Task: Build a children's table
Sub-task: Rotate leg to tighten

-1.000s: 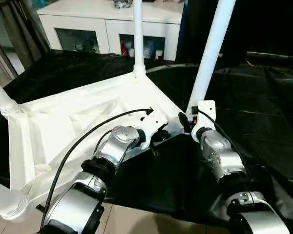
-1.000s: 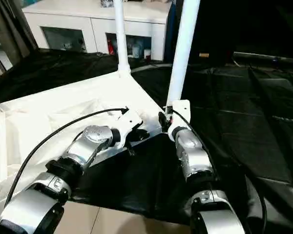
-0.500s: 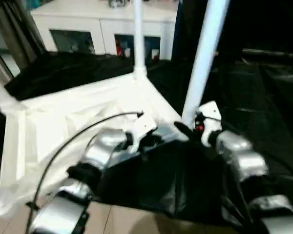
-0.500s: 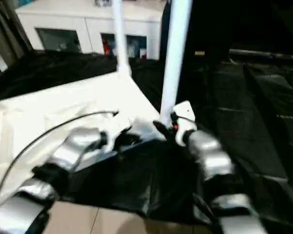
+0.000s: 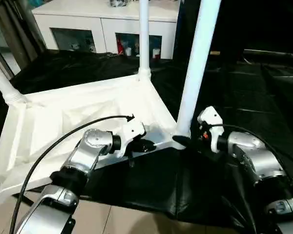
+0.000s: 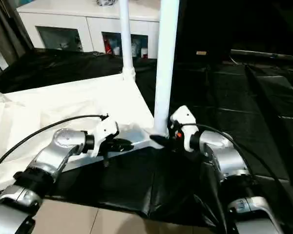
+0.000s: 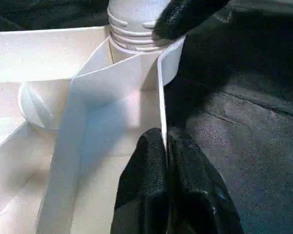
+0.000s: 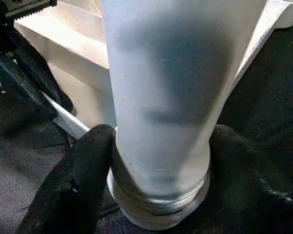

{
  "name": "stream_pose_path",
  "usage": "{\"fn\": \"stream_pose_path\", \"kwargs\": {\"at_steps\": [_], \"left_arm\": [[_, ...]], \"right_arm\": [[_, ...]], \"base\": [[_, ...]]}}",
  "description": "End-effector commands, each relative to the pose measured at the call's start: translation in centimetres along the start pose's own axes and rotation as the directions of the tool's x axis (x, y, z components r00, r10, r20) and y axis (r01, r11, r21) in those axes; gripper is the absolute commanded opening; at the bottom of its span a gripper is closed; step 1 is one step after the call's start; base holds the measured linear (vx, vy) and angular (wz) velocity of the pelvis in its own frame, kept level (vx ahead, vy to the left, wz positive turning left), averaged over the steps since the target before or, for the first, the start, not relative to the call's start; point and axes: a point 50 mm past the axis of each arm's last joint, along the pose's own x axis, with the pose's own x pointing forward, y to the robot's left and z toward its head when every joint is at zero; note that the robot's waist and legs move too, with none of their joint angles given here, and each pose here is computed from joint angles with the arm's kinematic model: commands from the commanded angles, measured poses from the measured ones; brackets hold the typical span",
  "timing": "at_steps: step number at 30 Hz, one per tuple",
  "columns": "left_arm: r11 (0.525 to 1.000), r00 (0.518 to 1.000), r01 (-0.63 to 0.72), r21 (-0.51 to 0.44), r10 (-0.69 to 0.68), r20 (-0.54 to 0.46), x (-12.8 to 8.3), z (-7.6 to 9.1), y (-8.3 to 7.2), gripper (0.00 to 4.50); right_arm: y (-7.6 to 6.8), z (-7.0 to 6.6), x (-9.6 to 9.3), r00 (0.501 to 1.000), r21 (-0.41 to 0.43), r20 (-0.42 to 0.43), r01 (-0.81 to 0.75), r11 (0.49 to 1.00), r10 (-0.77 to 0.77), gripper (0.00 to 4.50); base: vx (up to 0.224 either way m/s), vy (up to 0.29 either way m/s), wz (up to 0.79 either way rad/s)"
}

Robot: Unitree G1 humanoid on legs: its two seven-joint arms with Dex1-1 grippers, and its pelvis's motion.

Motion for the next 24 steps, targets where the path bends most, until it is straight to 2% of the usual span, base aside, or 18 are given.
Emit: {"fn": "stream_pose_path", "kwargs": {"at_steps": [1,7,12,13,14,16,17,18,20,21,24], "left_arm": [[1.0,0.997,-0.004,0.007,0.004,0.074,-0.3,1.0,0.1,0.0],[1.0,0.997,-0.007,0.005,0.006,0.071,-0.3,0.9,0.1,0.0],[0.999,0.998,-0.034,-0.004,0.035,0.057,-0.2,0.7,0.2,0.0],[0.997,0.997,-0.069,-0.019,0.069,0.045,0.0,0.6,0.5,0.0],[0.99,0.99,-0.136,-0.036,0.137,0.032,0.4,0.6,0.9,0.0],[0.963,0.966,-0.258,-0.076,0.259,0.001,1.4,0.8,1.7,0.0],[0.963,0.966,-0.258,-0.076,0.259,0.001,1.4,0.8,1.7,0.0],[0.926,0.933,-0.358,-0.117,0.358,-0.022,2.5,1.2,2.2,0.0],[0.916,0.924,-0.383,-0.121,0.383,-0.026,3.1,1.6,2.2,0.0],[0.914,0.92,-0.391,-0.113,0.391,-0.023,4.3,2.3,1.9,0.0],[0.92,0.925,-0.378,-0.098,0.379,-0.016,4.9,2.7,1.7,0.0]], "right_arm": [[0.4,-0.3,0.3,1.0,0.008,-0.016,-0.018,1.0,0.018,2.84],[0.5,-0.7,0.3,0.999,0.005,-0.034,-0.029,1.0,0.029,2.68],[0.6,-1.5,0.6,0.999,0.052,-0.04,0.028,0.998,-0.026,2.67],[0.4,-1.9,0.9,0.995,0.082,-0.041,0.092,0.992,-0.089,2.67],[0.1,-2.3,1.3,0.98,0.122,-0.049,0.197,0.973,-0.193,2.67],[-0.4,-3.3,2.3,0.906,0.211,-0.105,0.423,0.881,-0.41,2.66],[-0.4,-3.3,2.3,0.906,0.211,-0.105,0.423,0.881,-0.41,2.66],[-0.3,-3.7,3.2,0.839,0.251,-0.157,0.545,0.8,-0.521,2.66],[0.0,-3.5,3.9,0.822,0.268,-0.156,0.569,0.778,-0.548,2.66],[0.7,-2.8,5.2,0.807,0.289,-0.141,0.588,0.756,-0.574,2.66],[1.1,-2.3,6.0,0.809,0.288,-0.128,0.584,0.759,-0.574,2.66]], "base": [[0.0,0.0,0.0],[0.0,0.0,0.0],[0.0,0.0,0.0],[0.0,0.0,0.0],[0.0,0.0,0.0],[0.0,0.0,0.0],[0.0,0.0,0.0],[0.0,0.0,0.0],[0.0,0.0,0.0],[0.0,0.0,0.0],[0.0,0.0,0.0]]}}
